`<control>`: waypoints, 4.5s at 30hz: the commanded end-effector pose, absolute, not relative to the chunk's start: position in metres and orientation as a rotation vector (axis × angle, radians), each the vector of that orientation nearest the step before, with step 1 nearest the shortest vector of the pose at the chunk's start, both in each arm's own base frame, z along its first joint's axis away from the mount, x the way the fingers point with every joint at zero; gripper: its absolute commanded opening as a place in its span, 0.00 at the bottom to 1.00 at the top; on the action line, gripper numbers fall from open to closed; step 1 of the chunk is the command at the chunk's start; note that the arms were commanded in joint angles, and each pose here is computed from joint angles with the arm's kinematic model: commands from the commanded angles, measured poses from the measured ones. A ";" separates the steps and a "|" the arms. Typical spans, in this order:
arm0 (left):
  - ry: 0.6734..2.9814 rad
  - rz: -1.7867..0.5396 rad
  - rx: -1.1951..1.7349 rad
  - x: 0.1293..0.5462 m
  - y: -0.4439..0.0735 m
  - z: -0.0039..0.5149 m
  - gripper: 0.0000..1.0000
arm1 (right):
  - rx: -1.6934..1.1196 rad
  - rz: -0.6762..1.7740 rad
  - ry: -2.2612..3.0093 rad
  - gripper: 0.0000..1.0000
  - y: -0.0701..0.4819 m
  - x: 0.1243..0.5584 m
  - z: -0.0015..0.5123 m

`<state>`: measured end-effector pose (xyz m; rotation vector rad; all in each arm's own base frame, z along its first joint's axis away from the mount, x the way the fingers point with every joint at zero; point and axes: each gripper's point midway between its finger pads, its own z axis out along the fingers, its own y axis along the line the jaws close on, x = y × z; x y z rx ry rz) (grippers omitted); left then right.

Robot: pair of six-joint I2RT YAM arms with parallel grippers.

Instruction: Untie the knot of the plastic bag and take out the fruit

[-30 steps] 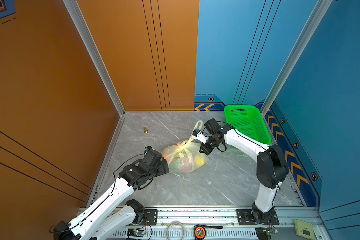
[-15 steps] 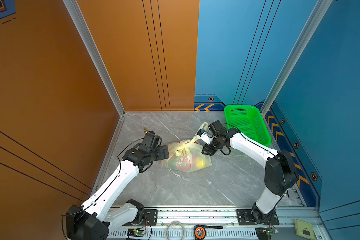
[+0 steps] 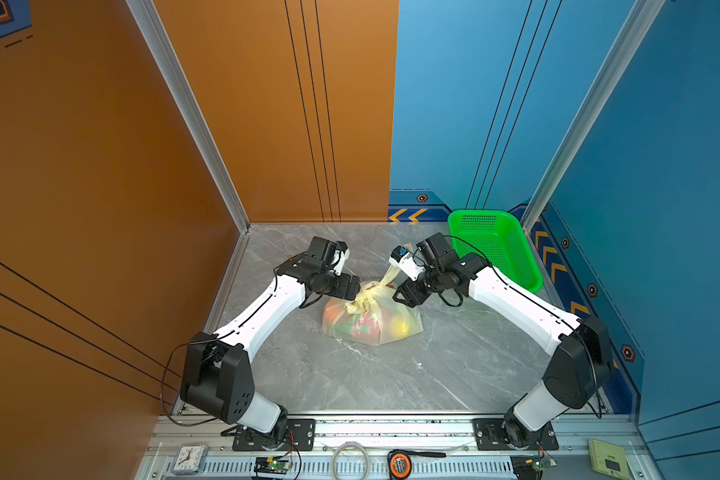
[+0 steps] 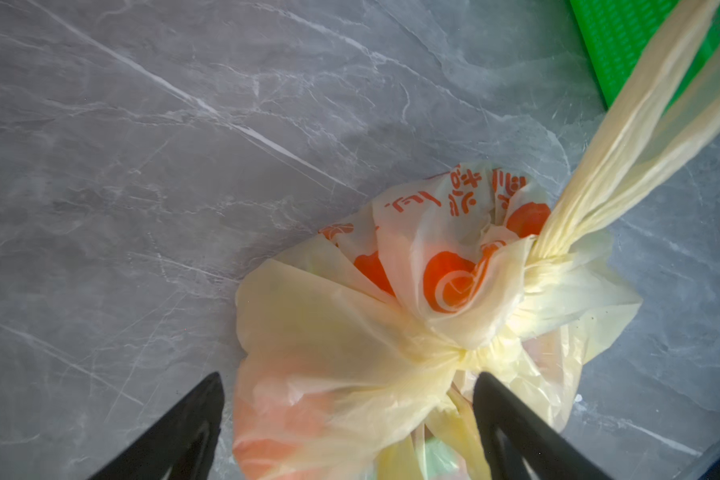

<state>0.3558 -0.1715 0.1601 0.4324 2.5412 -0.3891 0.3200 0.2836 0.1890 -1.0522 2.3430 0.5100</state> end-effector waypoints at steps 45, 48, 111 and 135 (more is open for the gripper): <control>2.425 -0.432 0.791 0.354 -0.179 0.111 0.24 | -1.103 0.465 2.325 0.73 0.338 0.354 0.150; 2.414 -0.432 0.786 0.354 -0.179 0.116 0.12 | -1.097 0.465 2.319 0.71 0.339 0.356 0.150; 2.381 -0.368 0.416 0.337 -0.110 0.152 0.00 | -0.222 0.401 2.513 0.00 0.134 0.353 0.151; 2.301 -0.421 0.483 0.346 -0.138 0.184 0.00 | -1.030 0.315 2.165 0.78 0.272 0.345 0.195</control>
